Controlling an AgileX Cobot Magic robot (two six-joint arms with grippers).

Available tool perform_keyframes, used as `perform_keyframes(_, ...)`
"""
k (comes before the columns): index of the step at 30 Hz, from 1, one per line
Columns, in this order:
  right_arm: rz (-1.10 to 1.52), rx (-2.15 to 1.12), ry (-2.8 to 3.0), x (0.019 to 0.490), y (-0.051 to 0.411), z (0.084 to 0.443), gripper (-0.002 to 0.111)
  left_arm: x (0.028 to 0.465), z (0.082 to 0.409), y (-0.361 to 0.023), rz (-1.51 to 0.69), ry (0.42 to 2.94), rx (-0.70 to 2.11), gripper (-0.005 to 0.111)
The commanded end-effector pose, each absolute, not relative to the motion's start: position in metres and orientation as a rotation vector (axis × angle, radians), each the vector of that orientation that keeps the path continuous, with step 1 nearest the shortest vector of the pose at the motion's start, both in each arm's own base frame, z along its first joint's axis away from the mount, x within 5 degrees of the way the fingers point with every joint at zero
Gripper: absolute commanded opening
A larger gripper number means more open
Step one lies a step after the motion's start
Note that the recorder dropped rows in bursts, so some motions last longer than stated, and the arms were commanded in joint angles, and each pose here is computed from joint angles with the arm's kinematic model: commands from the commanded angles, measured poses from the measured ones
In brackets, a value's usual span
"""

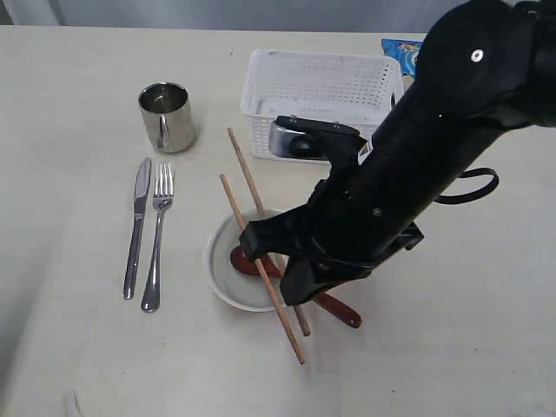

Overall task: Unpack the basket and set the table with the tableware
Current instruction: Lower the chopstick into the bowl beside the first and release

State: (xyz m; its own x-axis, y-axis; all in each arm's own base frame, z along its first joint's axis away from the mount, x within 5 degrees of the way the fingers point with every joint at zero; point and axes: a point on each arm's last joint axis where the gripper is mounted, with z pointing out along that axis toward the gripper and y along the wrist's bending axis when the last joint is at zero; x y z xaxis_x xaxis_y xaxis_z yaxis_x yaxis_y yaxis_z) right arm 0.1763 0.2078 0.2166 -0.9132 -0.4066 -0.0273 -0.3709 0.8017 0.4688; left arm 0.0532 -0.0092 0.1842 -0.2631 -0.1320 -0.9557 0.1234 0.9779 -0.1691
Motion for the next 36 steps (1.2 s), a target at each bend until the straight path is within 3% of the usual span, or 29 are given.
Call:
perform_keyframes(1, -0.729, 0.620, -2.915, 0.176, 0.208, 0.216, 0.000, 0.053, 0.184, -0.009, -0.246, 1.809, -0.009, 0.000)
perform_keyframes(10, -0.685, 0.612, -2.927, 0.183, 0.212, 0.201, 0.000, 0.053, 0.184, -0.009, -0.246, 1.809, -0.009, 0.000)
perform_keyframes(36, -0.662, 0.626, -2.960, 0.186, 0.211, 0.200, 0.000, 0.053, 0.184, -0.009, -0.246, 1.809, -0.009, 0.000)
